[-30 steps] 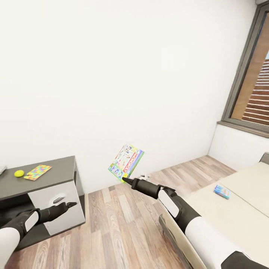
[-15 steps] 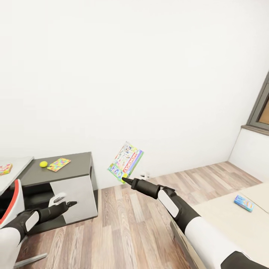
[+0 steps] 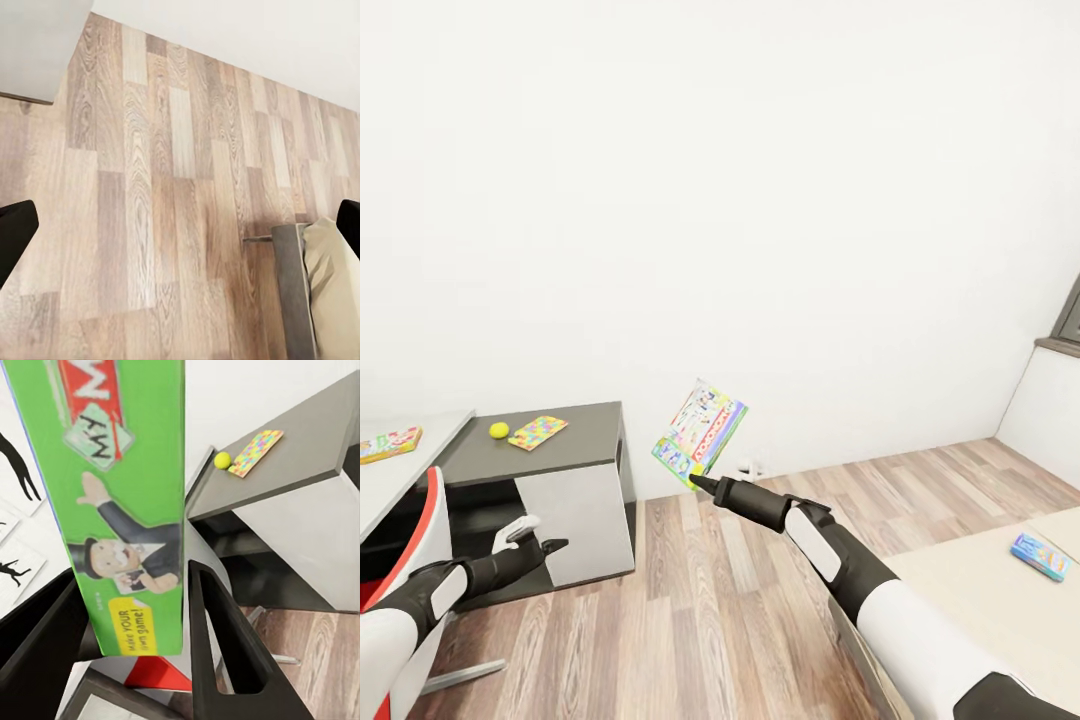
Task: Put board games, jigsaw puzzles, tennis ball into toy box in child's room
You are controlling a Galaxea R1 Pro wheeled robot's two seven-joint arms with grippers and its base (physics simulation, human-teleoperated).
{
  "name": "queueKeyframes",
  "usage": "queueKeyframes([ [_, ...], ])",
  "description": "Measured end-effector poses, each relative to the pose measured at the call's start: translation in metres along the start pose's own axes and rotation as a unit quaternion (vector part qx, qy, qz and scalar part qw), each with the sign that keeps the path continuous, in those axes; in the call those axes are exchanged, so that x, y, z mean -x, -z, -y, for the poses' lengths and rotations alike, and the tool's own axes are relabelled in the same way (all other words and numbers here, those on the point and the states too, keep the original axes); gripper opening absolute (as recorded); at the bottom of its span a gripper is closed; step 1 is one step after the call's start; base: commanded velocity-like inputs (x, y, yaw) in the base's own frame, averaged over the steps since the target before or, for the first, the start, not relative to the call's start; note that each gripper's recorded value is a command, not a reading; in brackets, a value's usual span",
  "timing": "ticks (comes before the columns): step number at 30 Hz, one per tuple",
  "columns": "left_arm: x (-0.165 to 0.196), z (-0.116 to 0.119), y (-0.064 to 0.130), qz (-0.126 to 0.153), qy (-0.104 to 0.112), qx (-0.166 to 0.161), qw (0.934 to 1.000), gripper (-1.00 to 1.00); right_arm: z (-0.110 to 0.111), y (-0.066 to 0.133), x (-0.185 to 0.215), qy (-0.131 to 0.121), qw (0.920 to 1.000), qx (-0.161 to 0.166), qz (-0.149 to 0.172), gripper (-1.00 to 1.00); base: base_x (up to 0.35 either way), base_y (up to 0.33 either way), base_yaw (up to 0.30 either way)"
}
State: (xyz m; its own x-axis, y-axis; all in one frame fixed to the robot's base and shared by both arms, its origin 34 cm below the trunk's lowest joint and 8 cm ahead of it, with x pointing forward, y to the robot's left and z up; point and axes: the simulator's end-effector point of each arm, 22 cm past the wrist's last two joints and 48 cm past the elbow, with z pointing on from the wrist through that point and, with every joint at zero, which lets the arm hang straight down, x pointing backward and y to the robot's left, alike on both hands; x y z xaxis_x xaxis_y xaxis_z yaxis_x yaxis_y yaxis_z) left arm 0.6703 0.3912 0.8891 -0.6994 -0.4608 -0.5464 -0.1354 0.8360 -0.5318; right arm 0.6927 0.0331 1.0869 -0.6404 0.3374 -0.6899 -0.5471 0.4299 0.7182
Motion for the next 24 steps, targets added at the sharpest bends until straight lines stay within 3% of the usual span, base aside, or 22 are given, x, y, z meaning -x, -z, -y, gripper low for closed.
queueKeyframes([
  [24, -0.011, -0.006, -0.010, -0.009, 0.002, 0.021, 0.9997, 1.00, 0.004, -0.003, -0.007, -0.004, 1.0000, -0.001, -0.005, -1.00, 0.000, 0.000, 0.000],
])
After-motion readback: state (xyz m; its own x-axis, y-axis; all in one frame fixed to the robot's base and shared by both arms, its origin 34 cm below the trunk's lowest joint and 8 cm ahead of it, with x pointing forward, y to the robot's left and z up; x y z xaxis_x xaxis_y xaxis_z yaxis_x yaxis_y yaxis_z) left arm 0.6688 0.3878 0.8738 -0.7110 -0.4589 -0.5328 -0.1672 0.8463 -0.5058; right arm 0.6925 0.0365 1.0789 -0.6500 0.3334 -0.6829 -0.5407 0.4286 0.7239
